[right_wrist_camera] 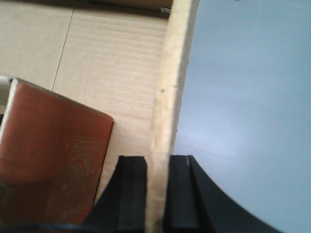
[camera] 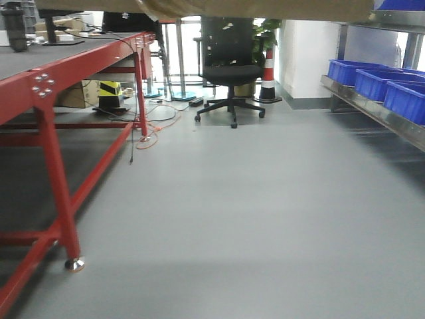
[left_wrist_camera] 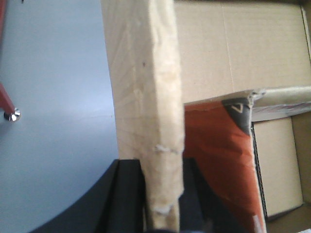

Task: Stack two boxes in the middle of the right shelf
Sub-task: 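Drive the base past the red table while holding the boxes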

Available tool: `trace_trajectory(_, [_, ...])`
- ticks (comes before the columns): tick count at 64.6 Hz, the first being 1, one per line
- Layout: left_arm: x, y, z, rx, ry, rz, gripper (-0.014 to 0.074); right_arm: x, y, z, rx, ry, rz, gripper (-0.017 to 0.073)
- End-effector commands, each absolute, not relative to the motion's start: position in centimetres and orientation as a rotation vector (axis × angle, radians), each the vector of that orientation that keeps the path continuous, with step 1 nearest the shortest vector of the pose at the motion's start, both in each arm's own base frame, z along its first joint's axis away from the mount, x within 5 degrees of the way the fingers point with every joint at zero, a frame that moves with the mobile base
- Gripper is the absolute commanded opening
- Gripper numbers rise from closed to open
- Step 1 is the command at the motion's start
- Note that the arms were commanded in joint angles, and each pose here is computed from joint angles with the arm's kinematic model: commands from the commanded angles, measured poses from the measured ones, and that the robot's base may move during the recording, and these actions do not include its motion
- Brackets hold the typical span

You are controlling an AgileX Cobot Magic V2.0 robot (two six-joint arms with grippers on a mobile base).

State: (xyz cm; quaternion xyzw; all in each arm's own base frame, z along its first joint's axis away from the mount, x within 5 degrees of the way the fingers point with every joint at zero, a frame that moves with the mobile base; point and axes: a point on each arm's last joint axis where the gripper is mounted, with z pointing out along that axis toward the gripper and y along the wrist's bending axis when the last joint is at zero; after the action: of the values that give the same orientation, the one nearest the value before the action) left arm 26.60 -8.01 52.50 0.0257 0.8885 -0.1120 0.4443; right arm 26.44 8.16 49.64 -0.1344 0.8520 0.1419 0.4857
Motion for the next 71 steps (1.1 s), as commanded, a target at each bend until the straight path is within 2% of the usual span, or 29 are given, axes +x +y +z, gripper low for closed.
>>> trace_trajectory(1, [26.06, -7.86, 53.74, 0.059, 2.118, -0.306, -0.0111, 26.61, 7.52, 50.31, -0.313, 2.015, 0.281, -0.0154])
trace_trajectory(71, [26.11, -7.86, 53.81, 0.059, 2.109, -0.305, -0.0111, 26.62, 7.52, 50.33, -0.312, 2.013, 0.281, -0.0154])
